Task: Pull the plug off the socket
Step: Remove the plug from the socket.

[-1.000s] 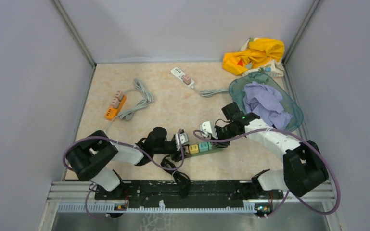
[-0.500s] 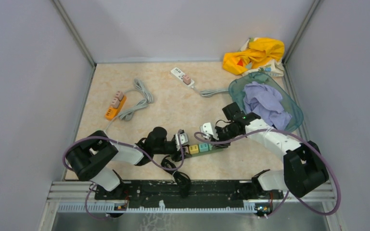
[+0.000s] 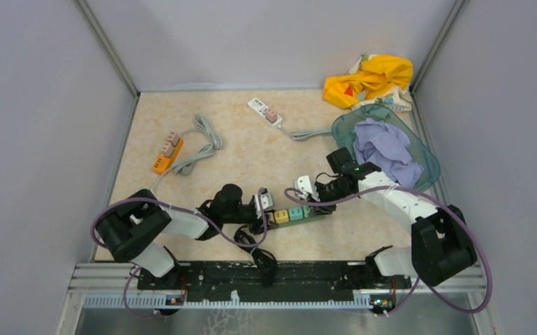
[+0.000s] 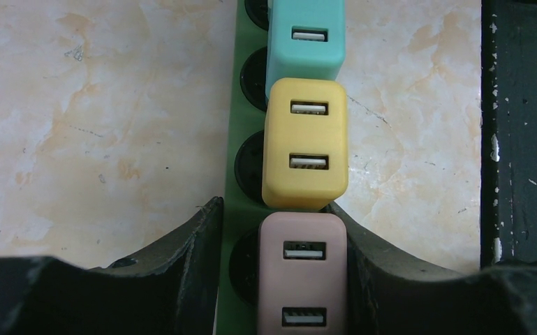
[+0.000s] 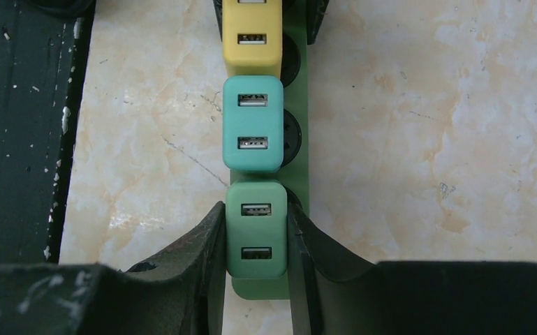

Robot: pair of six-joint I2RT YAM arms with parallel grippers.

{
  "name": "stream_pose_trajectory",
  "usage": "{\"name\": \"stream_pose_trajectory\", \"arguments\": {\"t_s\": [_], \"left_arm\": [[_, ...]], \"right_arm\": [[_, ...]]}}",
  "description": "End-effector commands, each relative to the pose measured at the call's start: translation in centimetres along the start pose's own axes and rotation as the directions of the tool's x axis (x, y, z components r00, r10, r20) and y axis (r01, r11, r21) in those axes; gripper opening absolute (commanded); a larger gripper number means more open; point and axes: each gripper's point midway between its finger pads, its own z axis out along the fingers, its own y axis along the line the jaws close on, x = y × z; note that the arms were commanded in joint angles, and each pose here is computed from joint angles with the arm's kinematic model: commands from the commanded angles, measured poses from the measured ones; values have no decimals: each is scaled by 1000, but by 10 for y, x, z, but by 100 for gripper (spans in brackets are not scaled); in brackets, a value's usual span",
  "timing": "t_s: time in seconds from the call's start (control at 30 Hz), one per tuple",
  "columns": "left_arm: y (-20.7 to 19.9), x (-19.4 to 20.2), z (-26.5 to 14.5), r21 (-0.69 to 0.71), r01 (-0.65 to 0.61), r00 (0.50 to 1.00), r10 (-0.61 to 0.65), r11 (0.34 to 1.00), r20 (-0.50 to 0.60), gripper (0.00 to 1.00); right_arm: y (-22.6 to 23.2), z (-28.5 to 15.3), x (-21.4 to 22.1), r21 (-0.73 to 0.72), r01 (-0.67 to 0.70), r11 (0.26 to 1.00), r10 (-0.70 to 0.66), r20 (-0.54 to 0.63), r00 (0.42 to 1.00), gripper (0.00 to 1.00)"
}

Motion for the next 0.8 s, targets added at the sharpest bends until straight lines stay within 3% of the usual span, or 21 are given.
{"name": "stream_pose_trajectory", "arguments": {"t_s": [0.0, 0.17, 0.43, 0.6, 0.77], "left_arm": [[-6, 25, -1, 6, 60, 995, -60, 998, -84, 0], [-6, 25, -1, 3, 65, 995, -64, 998, -82, 0], [-6, 26, -3, 3, 66, 994, -65, 998, -83, 0], [-7, 27, -3, 6, 62, 995, -61, 998, -85, 0], [-7, 26, -2, 9, 62, 995, -61, 998, -83, 0]], "right_arm": [[11, -6, -37, -64, 93, 994, -82, 152, 985, 0], [-1, 6, -43, -27, 62, 998, -58, 139, 989, 0], [-26, -9, -33, 91, -1, 996, -9, 104, 995, 0], [-8, -13, -29, 31, 58, 998, -61, 102, 993, 0], [6, -7, -41, -42, 81, 996, -72, 174, 982, 0]]}}
